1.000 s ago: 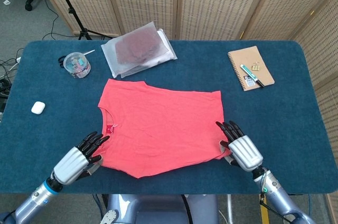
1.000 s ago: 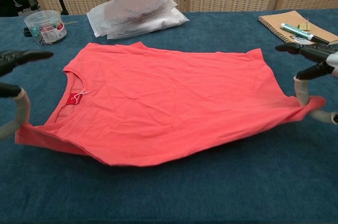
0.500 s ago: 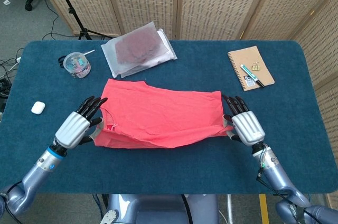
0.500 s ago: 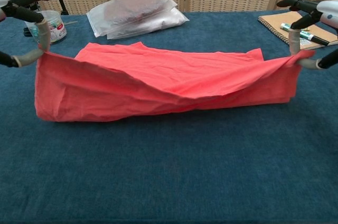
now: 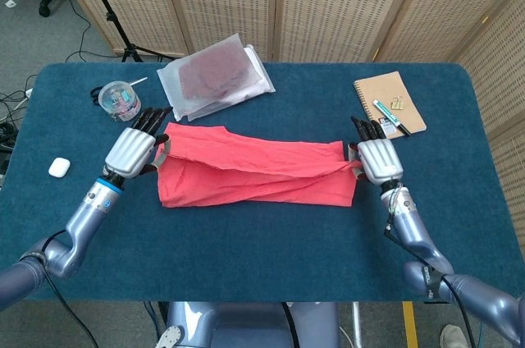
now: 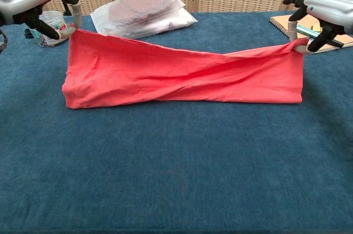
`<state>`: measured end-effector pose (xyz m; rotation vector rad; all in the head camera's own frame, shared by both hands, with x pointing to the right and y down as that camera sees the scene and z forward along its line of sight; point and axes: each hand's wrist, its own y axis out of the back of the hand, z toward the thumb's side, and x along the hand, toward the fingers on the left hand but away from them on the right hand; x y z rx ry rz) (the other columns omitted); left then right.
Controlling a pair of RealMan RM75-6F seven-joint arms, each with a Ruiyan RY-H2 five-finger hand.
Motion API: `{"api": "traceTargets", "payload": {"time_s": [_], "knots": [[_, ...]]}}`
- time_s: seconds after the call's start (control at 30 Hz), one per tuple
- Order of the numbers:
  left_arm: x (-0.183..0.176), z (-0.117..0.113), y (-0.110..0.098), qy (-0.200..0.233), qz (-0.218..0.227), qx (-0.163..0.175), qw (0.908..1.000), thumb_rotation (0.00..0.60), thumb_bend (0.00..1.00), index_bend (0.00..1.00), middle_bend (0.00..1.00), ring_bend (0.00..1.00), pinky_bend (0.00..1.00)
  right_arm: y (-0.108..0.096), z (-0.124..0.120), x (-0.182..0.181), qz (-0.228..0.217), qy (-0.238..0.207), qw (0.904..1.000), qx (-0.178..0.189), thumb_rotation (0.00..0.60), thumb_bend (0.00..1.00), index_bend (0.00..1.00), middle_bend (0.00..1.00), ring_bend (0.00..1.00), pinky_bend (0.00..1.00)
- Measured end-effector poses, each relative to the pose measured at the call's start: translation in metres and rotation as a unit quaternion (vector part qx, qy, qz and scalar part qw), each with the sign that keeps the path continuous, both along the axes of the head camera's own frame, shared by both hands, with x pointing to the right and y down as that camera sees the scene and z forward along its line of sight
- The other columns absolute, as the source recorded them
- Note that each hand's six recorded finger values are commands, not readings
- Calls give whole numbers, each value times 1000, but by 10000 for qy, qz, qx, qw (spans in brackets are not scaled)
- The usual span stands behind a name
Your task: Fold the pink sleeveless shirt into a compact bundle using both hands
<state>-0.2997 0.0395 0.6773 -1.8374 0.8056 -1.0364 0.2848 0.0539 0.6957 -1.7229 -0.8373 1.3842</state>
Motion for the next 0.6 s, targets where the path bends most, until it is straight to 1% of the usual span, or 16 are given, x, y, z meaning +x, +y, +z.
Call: {"api": "traceTargets", "payload": {"time_s": [0.1,0.23,0.43,0.47,0.53,0.6], "knots": [[1,8,-10,-45,-107,-47,9999,600,517,745,0,0,0,-11,11,-1,108,88,9999,-55,600,466,620,0,0,0],[5,18,-19,-123,-173,-115,9997,600,518,745,0,0,0,-23,25,-2,233,190,9994,-142,600,466,620,0,0,0],[8,33,-26,-245,-259,-211,9991,600,517,745,0,0,0,-34,41,0,388,296,9985,-259,600,456,617,0,0,0],[9,35,-27,-257,-282,-219,9990,600,517,745,0,0,0,-35,42,0,415,292,9984,-268,600,440,598,0,0,0],[9,37,-29,-274,-313,-216,9989,600,517,745,0,0,0,-38,46,1,468,274,9982,-268,600,364,469,0,0,0],[9,39,-31,-292,-345,-211,9988,600,518,745,0,0,0,-40,47,2,493,264,9981,-251,600,203,173,0,0,0]]}}
